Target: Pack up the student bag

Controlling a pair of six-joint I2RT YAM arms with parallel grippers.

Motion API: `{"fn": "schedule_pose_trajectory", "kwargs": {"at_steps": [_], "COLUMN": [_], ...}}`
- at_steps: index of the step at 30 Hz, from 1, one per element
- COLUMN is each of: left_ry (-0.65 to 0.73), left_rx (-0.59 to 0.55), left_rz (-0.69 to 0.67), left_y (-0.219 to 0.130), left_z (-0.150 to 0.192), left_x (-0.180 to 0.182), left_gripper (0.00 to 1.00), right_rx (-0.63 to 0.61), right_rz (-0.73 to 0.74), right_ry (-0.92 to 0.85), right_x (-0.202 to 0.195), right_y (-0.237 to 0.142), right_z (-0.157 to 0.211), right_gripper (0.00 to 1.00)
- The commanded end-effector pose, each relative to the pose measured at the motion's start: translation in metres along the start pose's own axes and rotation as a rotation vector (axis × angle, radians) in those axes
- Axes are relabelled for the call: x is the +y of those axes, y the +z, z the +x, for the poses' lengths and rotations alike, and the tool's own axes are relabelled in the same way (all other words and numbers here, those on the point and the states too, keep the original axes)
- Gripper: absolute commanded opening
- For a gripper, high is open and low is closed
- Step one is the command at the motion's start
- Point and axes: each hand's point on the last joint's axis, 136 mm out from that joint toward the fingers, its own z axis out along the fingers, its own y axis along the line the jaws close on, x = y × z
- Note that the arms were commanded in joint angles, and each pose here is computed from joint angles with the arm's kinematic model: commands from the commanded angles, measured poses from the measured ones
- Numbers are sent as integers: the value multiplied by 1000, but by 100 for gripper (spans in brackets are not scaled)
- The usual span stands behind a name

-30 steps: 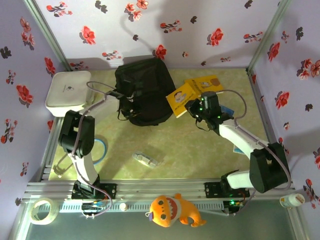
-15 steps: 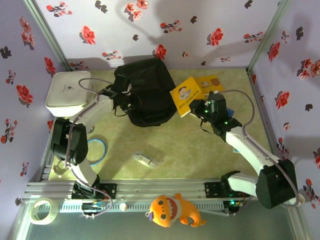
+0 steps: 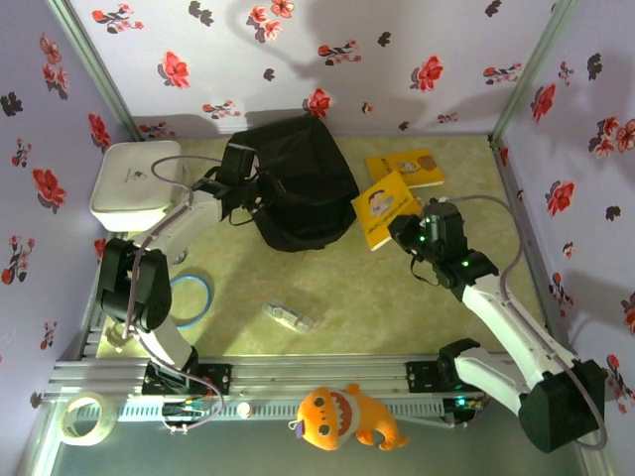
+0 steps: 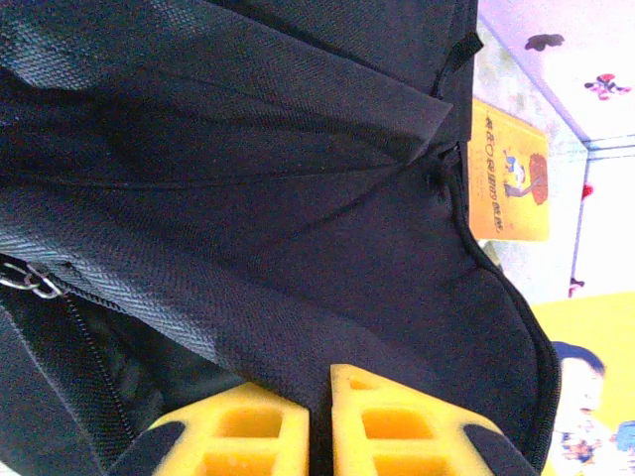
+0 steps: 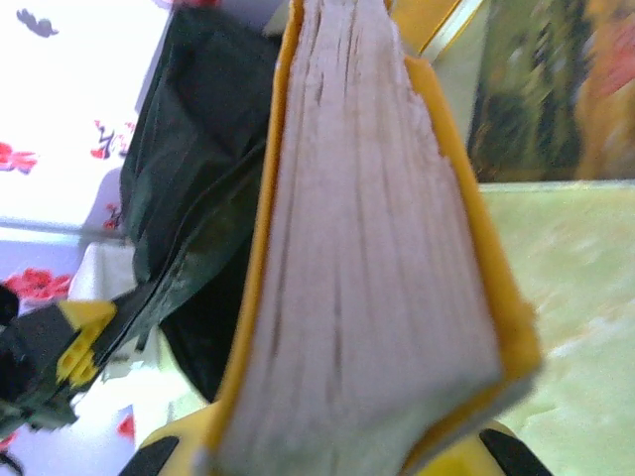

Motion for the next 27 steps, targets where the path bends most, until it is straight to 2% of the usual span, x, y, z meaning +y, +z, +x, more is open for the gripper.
{"fn": "schedule_pose_trajectory", "kwargs": {"at_steps": [1, 8, 14, 22, 27], "left_ry": [8, 17, 32, 43, 57], "left_rx": [-41, -28, 0, 10, 14], "left_rz": [93, 138, 179, 221, 278], "left_y": [-15, -19, -20, -32, -46], "left_z": [-10, -6, 0, 5, 8], "left_x": [-23, -32, -40, -51, -63], "left_gripper": [11, 11, 11, 11, 12], "right_rx": [72, 107, 120, 111, 107], "right_rz": [-253, -226, -271, -563, -626], "right_ry": [36, 238, 284, 282, 265], "right_x": [59, 49, 56, 118, 136], "right_y": [5, 41, 60, 72, 86], "right_z": [9, 24, 28, 13, 8], "right_gripper": [7, 6, 6, 7, 7]}}
